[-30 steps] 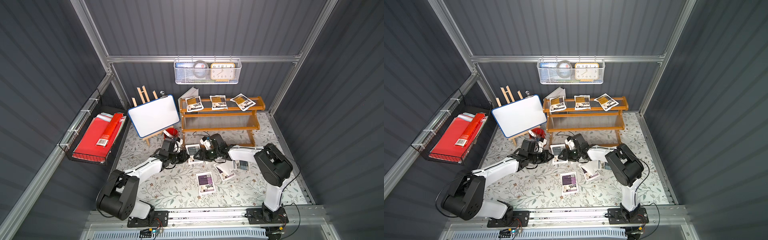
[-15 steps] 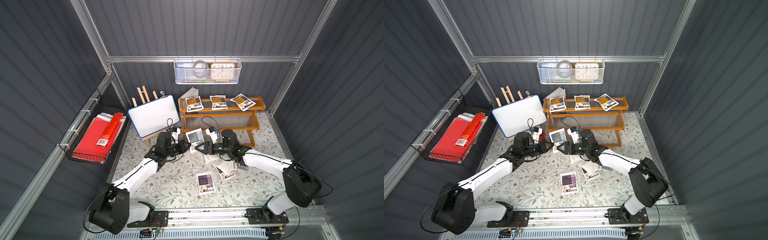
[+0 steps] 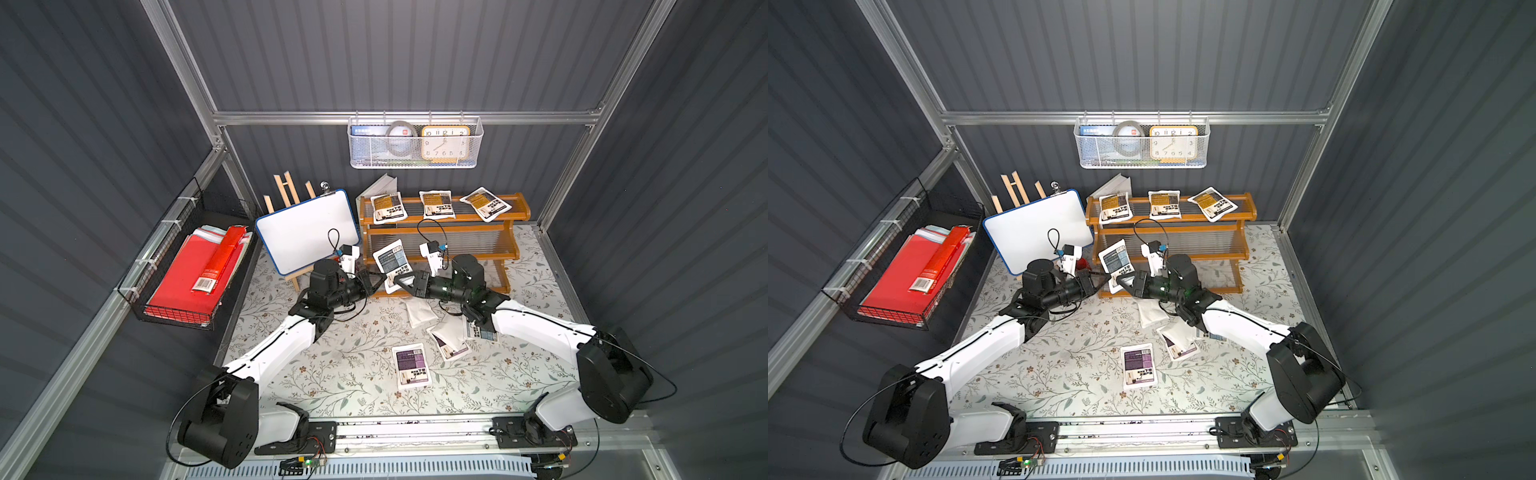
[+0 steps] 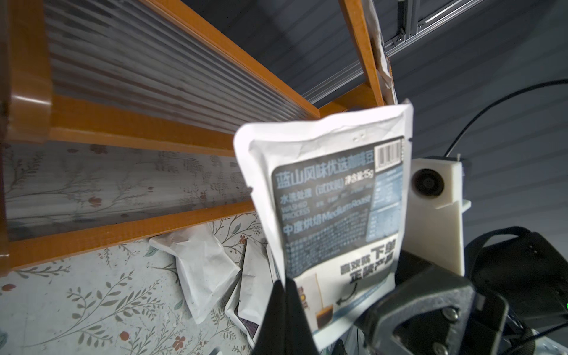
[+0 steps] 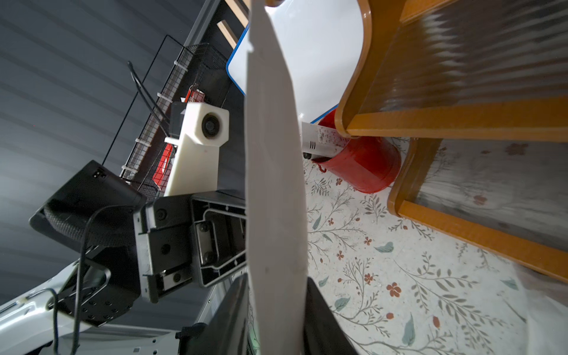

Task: Place the bagged coffee beans on the shelf by color
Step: Pick up the bagged coffee beans at the center of the board.

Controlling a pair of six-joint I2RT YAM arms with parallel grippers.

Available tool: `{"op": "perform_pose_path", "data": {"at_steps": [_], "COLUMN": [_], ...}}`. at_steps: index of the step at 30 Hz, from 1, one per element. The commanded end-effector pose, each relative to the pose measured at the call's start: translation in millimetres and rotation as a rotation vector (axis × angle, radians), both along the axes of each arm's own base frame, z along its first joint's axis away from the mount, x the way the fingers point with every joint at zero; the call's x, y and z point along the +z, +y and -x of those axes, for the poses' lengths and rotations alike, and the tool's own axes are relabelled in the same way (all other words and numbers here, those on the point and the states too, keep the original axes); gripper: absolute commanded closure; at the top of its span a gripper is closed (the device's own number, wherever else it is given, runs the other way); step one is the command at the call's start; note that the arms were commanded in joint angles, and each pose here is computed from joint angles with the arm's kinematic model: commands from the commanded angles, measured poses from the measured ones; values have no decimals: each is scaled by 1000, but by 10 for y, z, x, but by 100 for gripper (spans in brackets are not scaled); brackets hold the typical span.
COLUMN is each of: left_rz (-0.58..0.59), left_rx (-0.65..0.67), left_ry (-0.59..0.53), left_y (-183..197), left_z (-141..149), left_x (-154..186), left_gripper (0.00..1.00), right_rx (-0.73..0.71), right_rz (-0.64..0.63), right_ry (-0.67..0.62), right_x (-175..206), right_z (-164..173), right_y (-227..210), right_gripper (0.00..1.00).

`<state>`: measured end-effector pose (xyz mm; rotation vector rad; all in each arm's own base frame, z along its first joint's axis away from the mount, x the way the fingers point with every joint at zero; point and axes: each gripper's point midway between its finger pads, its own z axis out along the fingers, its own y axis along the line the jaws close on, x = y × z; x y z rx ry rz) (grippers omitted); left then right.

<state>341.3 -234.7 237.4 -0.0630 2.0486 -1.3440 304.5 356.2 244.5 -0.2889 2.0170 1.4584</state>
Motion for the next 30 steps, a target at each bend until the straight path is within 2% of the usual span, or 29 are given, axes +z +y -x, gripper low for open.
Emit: {"op": "perform_pose_path", "data": {"at_steps": [1, 4, 11, 17, 23, 30], "left_rz": [77, 109, 126, 112, 105, 108], "left_rx": [-16, -6, -5, -6, -15, -24], "left_ry": [-71, -70, -65, -45, -36, -39], "left_y": [-32, -30, -41, -32, -47, -49], "left_z": [17, 13, -2, 19, 29, 57], "left_x": [359, 379, 362, 278, 243, 256], "left_gripper": [100, 100, 100, 100, 100, 100], "right_rx": [-61, -104, -170, -188, -182, -196], "right_rz": [-11, -35, -103, -148, -153, -167], "right_ry": [-14, -8, -27, -64, -66, -77], "right_x": [-17, -38, 61, 257, 285, 259], "right_z": [-93, -117, -151, -167, -197, -284], "right_y": [-43, -99, -193, -223, -185, -146], "right_gripper": [70, 71, 81, 76, 70, 73]}}
